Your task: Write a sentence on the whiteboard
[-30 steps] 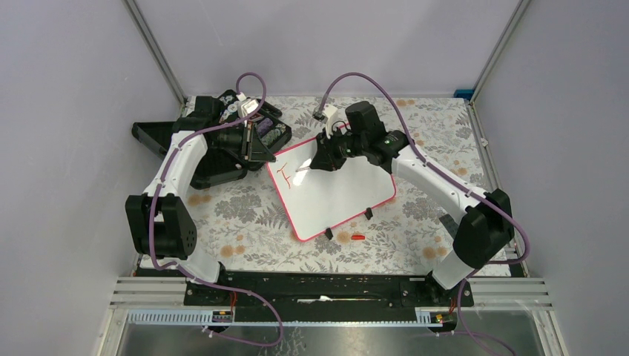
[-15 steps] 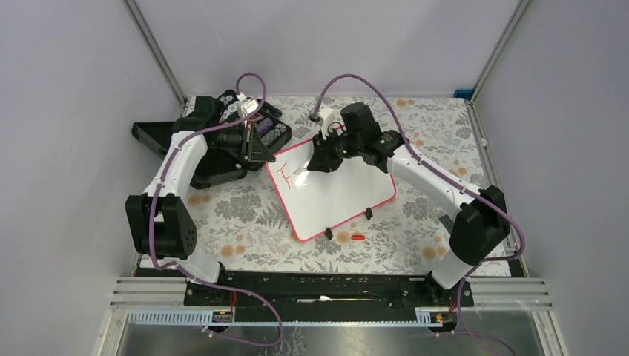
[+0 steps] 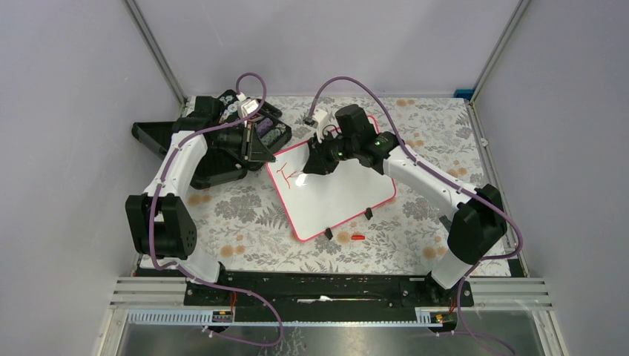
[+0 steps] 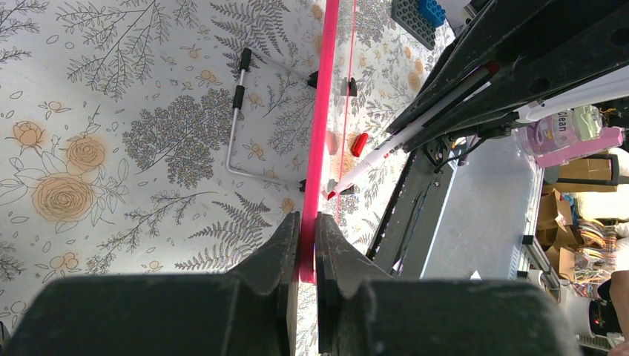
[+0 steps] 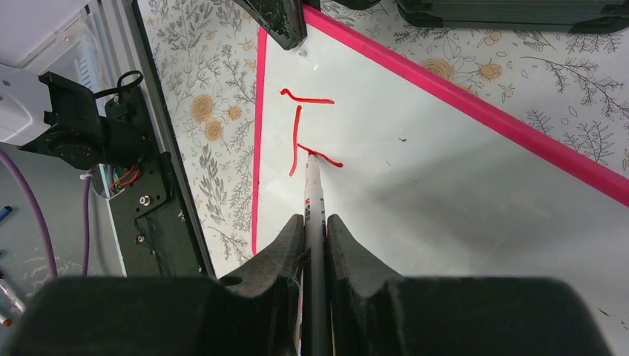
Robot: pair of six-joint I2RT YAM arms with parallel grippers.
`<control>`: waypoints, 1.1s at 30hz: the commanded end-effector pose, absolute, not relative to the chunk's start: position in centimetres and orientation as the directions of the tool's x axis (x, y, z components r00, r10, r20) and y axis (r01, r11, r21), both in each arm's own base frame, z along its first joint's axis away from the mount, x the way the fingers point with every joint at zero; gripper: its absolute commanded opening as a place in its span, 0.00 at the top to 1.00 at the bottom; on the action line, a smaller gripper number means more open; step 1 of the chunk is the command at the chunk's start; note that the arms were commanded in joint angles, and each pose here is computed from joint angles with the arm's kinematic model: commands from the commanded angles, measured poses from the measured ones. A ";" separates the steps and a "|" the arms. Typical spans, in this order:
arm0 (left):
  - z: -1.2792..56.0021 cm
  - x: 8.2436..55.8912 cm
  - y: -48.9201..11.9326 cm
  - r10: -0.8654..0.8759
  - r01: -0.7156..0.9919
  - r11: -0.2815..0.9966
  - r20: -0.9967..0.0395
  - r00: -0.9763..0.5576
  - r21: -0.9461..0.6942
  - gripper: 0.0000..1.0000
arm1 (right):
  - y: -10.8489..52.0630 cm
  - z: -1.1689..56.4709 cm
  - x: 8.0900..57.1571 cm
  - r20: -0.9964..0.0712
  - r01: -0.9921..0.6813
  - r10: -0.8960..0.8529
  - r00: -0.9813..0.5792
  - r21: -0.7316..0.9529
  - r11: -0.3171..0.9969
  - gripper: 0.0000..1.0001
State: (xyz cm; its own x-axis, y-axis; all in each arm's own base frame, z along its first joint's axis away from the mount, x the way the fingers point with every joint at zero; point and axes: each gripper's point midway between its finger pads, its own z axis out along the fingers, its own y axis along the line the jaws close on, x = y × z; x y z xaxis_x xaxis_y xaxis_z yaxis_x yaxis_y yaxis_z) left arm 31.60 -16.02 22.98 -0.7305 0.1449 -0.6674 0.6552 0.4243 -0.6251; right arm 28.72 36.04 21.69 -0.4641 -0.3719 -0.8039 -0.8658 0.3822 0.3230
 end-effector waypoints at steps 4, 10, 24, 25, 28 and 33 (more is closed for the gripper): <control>23.2 31.7 -16.1 0.148 0.672 0.412 -0.683 -0.715 -0.615 1.00 | 35.6 20.8 29.0 -0.813 -0.875 -0.393 -0.431 0.269 0.402 1.00; 23.2 31.7 -16.1 0.148 0.672 0.414 -0.683 -0.715 -0.614 1.00 | 35.1 20.6 28.6 -0.810 -0.874 -0.398 -0.431 0.264 0.408 1.00; 23.3 31.7 -16.1 0.146 0.671 0.413 -0.682 -0.717 -0.616 1.00 | 33.5 22.1 30.3 -0.825 -0.858 -0.368 -0.429 0.245 0.451 1.00; 23.3 31.7 -16.1 0.146 0.670 0.413 -0.682 -0.717 -0.617 1.00 | 33.4 22.2 30.4 -0.827 -0.858 -0.365 -0.427 0.244 0.452 1.00; 23.3 31.7 -16.2 0.146 0.671 0.412 -0.683 -0.716 -0.616 1.00 | 33.4 22.6 31.0 -0.832 -0.855 -0.357 -0.424 0.238 0.461 1.00; 23.3 31.6 -16.2 0.146 0.670 0.412 -0.681 -0.718 -0.617 1.00 | 33.7 23.0 31.9 -0.838 -0.849 -0.339 -0.427 0.242 0.470 1.00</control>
